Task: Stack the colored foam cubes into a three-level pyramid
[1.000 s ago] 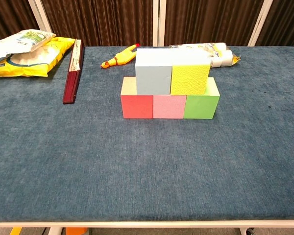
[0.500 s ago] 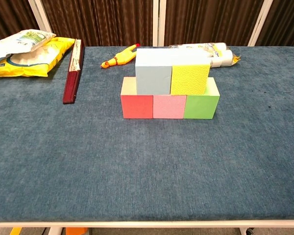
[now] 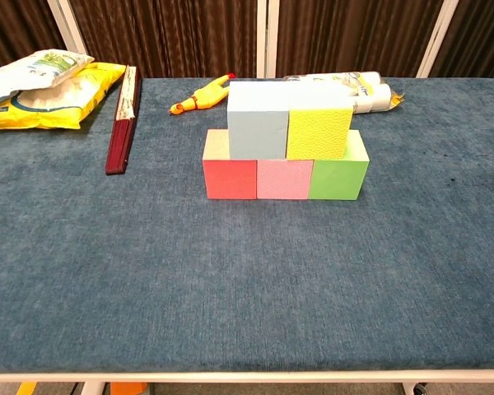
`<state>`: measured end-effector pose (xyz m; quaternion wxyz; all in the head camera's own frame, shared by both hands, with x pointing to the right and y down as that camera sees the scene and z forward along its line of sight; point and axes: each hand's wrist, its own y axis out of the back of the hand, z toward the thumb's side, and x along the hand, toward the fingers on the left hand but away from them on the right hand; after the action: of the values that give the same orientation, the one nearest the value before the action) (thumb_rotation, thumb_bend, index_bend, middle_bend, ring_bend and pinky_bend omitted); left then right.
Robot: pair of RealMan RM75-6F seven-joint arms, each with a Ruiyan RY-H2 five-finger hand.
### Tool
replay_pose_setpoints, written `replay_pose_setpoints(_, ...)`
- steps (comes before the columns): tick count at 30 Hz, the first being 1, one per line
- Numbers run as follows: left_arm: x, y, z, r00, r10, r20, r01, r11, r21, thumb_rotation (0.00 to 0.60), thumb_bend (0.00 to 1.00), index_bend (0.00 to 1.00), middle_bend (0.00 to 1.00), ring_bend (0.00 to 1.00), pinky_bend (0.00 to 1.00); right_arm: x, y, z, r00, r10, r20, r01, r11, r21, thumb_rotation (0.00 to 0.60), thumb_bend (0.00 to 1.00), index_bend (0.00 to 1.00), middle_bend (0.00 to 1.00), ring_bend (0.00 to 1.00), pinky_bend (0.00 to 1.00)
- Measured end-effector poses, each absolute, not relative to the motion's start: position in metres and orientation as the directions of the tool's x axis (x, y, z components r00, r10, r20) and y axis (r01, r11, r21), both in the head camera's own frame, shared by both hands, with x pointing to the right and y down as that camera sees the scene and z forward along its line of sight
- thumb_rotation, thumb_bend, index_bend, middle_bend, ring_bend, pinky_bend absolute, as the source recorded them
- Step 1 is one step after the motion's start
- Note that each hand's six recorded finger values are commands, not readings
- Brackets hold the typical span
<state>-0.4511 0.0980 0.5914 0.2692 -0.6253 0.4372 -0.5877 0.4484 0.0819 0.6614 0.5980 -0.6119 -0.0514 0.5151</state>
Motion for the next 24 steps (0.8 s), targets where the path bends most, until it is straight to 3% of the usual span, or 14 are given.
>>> replay_pose_setpoints(11, -0.446, 0.097, 0.586, -0.06, -0.868, 0.492, -0.216, -0.47, -0.856, 0.6, 0.07, 0.09, 0.06, 0.0, 0.1, 0.39, 0.066, 0.615, 0.541, 0.713, -0.447, -0.309, -0.326, -0.894, 0.6, 0.12, 0.45, 0.17, 0.0, 0.0)
replay_pose_setpoints(17, -0.445, 0.095, 0.583, -0.057, -0.869, 0.491, -0.213, -0.47, -0.857, 0.6, 0.07, 0.09, 0.06, 0.0, 0.1, 0.339, 0.05, 0.57, 0.574, 0.702, -0.422, -0.195, -0.384, -0.903, 0.6, 0.15, 0.44, 0.18, 0.0, 0.0)
replay_pose_setpoints(24, -0.447, 0.098, 0.582, -0.061, -0.868, 0.493, -0.209, -0.472, -0.856, 0.6, 0.06, 0.09, 0.06, 0.0, 0.1, 0.299, 0.013, 0.52, 0.57, 0.698, -0.433, -0.193, -0.398, -0.897, 0.6, 0.15, 0.37, 0.18, 0.0, 0.0)
